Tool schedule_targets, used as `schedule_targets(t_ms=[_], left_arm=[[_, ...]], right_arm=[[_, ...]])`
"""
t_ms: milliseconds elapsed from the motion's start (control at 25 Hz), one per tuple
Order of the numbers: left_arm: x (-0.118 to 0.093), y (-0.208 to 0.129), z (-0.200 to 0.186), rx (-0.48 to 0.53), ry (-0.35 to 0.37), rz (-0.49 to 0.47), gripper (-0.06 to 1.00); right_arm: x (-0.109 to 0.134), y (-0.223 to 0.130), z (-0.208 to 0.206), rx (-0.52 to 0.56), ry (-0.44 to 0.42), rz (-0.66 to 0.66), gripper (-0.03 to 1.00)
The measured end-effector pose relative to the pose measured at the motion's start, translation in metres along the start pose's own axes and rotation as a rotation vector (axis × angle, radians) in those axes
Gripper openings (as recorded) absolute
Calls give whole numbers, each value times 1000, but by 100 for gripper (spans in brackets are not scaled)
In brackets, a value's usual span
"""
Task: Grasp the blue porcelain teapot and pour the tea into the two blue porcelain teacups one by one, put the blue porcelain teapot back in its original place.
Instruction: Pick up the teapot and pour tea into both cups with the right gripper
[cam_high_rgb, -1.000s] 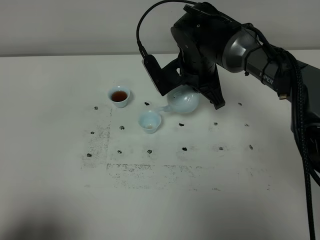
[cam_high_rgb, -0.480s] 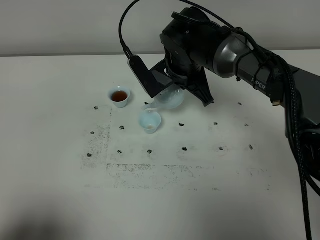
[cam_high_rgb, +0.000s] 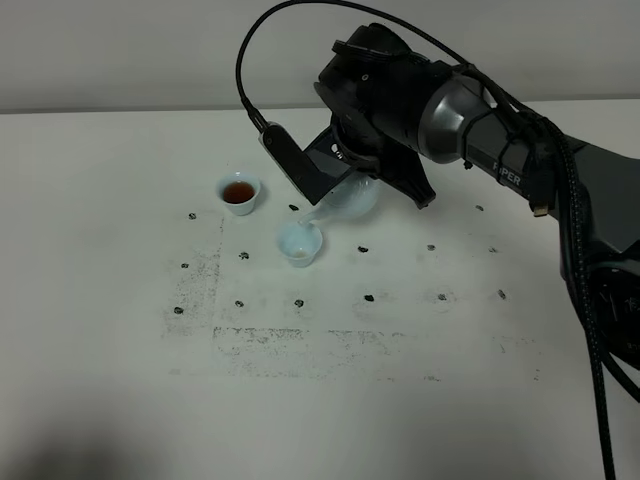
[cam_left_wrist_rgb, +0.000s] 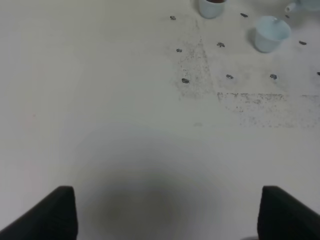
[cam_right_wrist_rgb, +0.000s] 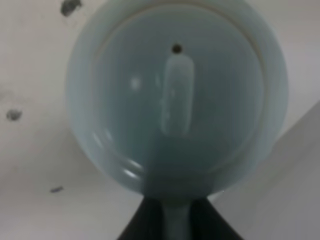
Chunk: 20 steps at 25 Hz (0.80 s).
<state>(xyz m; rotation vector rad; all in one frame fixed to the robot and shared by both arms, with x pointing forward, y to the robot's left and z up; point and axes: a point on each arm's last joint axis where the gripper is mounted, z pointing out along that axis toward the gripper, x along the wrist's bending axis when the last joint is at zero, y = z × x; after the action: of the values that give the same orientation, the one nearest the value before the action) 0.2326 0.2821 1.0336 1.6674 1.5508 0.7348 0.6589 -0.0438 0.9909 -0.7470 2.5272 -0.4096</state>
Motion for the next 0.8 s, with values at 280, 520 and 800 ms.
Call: schedule_targets(t_ms=[280,520,800], left_arm=[[0,0,0,0,0,0,70],[0,0,0,0,0,0,70],[0,0,0,0,0,0,70]], right_arm=[[-1,10,-6,31,-6,-28,4],[-2,12,-10,88,-17,-46,4],[-3,10,-10,112,-27,-36,4]])
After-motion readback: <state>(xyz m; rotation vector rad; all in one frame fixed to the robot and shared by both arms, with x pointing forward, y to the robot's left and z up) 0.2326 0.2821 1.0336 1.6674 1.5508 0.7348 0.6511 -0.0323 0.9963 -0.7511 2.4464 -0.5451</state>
